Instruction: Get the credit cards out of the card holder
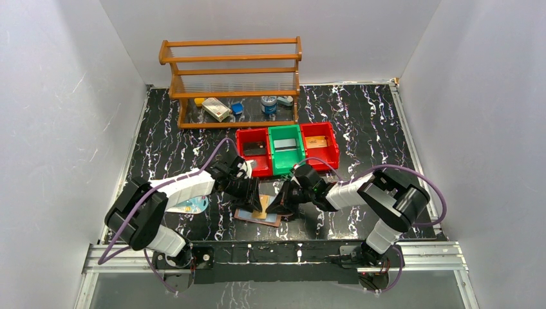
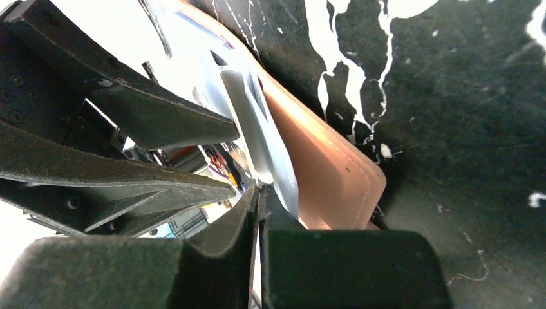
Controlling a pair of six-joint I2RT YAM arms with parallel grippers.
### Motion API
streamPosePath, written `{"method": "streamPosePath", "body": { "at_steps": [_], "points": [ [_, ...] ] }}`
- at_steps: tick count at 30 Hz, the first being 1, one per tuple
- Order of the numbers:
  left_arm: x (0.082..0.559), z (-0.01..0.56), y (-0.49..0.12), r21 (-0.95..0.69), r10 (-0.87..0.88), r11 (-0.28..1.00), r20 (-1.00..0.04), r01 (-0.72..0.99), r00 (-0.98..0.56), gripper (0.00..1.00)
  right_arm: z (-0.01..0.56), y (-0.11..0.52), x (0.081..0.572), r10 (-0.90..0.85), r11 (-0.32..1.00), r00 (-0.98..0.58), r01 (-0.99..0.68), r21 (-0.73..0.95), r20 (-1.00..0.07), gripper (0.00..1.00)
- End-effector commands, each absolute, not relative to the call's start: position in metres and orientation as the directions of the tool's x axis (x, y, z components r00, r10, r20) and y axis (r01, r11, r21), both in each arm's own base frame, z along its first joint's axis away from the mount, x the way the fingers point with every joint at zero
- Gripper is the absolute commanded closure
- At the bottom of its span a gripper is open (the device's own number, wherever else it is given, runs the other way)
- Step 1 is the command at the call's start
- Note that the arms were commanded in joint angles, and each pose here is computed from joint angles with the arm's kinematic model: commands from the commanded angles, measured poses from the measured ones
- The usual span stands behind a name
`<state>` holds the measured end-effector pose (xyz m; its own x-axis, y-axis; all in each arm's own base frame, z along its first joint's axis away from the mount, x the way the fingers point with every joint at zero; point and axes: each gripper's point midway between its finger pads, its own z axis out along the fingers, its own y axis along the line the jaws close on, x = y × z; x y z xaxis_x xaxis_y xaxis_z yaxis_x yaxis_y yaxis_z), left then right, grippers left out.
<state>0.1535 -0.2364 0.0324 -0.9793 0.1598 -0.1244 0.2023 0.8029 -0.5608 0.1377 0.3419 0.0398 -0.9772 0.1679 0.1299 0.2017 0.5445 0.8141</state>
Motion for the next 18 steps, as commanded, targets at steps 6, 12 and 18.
{"method": "streamPosePath", "body": {
  "at_steps": [6, 12, 18],
  "points": [
    [0.137, 0.009, -0.210, -0.466, 0.179, 0.864, -0.070, 0.191, -0.981, 0.57, 0.052, 0.355, 0.153, 0.191, 0.470, -0.977, 0.174, 0.865, 0.093, 0.79],
    [0.137, 0.009, -0.210, -0.469, 0.182, 0.862, -0.071, 0.194, -0.981, 0.58, 0.054, 0.357, 0.160, 0.213, 0.472, -0.975, 0.162, 0.867, 0.066, 0.77],
    [0.137, 0.011, -0.211, -0.474, 0.176, 0.860, -0.074, 0.189, -0.982, 0.58, 0.052, 0.358, 0.163, 0.223, 0.477, -0.974, 0.149, 0.866, 0.045, 0.77]
  ]
}}
